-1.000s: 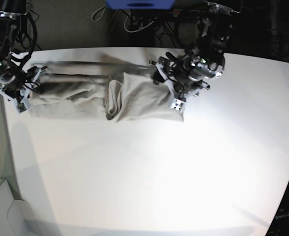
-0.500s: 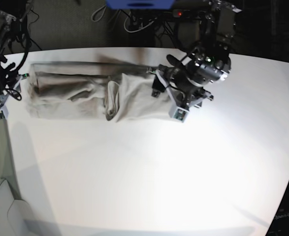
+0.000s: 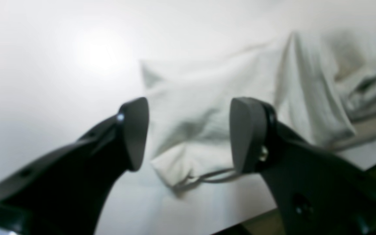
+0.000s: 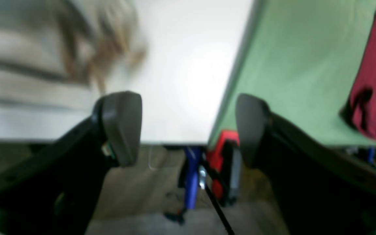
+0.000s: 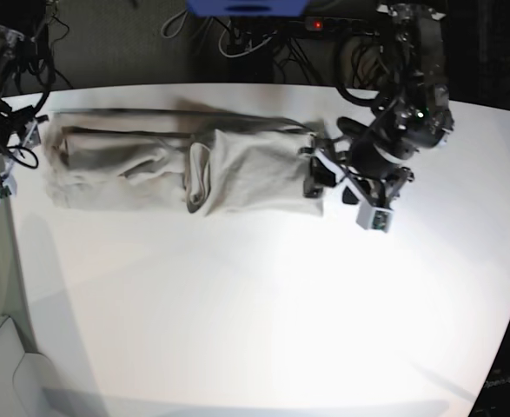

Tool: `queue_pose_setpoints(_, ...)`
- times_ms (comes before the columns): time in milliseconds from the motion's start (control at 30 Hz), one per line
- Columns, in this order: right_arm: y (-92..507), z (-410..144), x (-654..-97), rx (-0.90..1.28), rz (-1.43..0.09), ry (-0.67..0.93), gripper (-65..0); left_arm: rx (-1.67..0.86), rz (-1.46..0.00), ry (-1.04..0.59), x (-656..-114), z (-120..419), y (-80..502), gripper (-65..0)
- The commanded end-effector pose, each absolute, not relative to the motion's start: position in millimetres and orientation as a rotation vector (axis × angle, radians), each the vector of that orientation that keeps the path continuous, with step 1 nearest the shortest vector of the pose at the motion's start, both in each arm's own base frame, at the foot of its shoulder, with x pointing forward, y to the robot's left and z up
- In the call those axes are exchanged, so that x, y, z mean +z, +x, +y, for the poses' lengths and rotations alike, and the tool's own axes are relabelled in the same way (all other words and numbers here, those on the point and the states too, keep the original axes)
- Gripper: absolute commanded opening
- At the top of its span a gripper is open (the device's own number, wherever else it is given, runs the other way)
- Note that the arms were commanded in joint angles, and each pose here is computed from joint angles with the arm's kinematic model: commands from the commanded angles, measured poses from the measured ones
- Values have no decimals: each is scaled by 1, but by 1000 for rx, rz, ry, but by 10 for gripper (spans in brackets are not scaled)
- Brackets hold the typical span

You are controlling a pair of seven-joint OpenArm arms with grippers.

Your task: Layout the t-shirt on the table in an organized manner, then fold the t-shirt properly

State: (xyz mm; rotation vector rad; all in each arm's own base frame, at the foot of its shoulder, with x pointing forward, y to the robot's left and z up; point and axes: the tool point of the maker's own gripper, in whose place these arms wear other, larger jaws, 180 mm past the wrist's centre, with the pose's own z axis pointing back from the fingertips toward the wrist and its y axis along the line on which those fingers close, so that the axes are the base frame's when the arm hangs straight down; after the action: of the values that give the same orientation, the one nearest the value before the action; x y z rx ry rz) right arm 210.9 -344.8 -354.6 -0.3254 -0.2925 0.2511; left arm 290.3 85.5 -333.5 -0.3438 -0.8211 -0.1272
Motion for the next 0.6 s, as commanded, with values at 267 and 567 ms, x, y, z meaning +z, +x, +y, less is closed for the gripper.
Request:
queue_pose_setpoints(267,231,-331,-330,225,-424,-328,-190,-56,-784,-359,-351,106,295,-266)
queue_pose_setpoints(567,241,-319,-332,153,-477,-273,-190,-51,-799,-347,-348,111,312,-266)
